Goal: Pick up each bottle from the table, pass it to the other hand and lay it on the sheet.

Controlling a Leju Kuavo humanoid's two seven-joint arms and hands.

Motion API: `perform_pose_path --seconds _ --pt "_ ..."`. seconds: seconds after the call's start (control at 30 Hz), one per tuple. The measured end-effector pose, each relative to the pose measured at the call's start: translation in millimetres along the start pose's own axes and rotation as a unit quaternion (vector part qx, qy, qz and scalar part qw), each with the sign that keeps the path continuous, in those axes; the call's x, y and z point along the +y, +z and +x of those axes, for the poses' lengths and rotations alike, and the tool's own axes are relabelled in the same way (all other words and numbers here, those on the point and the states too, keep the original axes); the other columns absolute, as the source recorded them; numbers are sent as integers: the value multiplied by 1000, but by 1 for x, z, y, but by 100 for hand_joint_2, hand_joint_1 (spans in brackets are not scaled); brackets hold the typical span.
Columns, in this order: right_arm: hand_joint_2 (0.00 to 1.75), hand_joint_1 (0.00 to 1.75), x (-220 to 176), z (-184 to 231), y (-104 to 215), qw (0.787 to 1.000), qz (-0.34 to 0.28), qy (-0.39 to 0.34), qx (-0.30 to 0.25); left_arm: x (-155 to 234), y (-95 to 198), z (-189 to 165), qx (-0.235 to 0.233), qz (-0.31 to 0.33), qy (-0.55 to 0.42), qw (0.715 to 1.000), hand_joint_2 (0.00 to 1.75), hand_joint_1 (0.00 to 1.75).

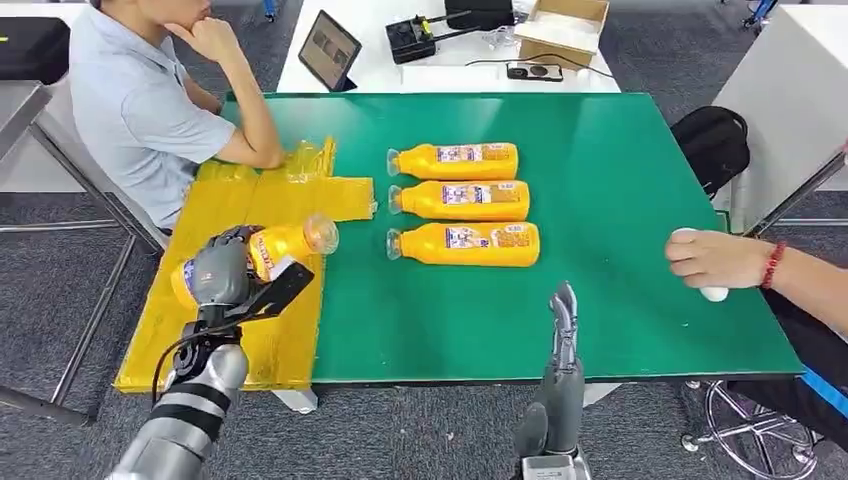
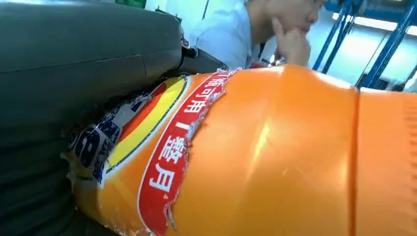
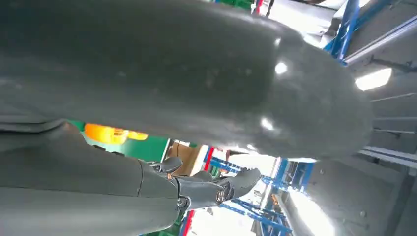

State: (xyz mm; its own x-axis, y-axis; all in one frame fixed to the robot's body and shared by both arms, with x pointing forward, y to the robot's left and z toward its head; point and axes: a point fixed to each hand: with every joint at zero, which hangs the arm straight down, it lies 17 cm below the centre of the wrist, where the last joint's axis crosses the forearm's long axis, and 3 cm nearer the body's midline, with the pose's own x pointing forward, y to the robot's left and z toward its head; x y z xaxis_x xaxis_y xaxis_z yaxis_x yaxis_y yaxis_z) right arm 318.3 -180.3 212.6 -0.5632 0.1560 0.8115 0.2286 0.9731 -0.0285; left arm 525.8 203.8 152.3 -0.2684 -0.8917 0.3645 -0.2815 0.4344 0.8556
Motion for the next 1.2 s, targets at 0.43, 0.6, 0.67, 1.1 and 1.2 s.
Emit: perform_pose_path --seconds 0.43,0.6,0.67,1.1,1.2 --pt "0 0 1 0 -3 999 1 -31 7 -40 -1 -74 14 -133 -183 974 175 162" --pt "0 0 5 0 -3 999 9 -45 10 -65 18 -103 51 -206 -204 956 175 161" --pt "0 0 6 0 -4 999 11 -50 10 -66 16 -108 58 -219 -211 951 175 141" --pt "0 0 5 -4 -10 997 12 -73 15 -91 33 -101 57 -306 -21 950 175 0" --pt "0 0 6 -4 -14 997 12 -78 14 -91 33 -96 52 -312 30 948 175 0"
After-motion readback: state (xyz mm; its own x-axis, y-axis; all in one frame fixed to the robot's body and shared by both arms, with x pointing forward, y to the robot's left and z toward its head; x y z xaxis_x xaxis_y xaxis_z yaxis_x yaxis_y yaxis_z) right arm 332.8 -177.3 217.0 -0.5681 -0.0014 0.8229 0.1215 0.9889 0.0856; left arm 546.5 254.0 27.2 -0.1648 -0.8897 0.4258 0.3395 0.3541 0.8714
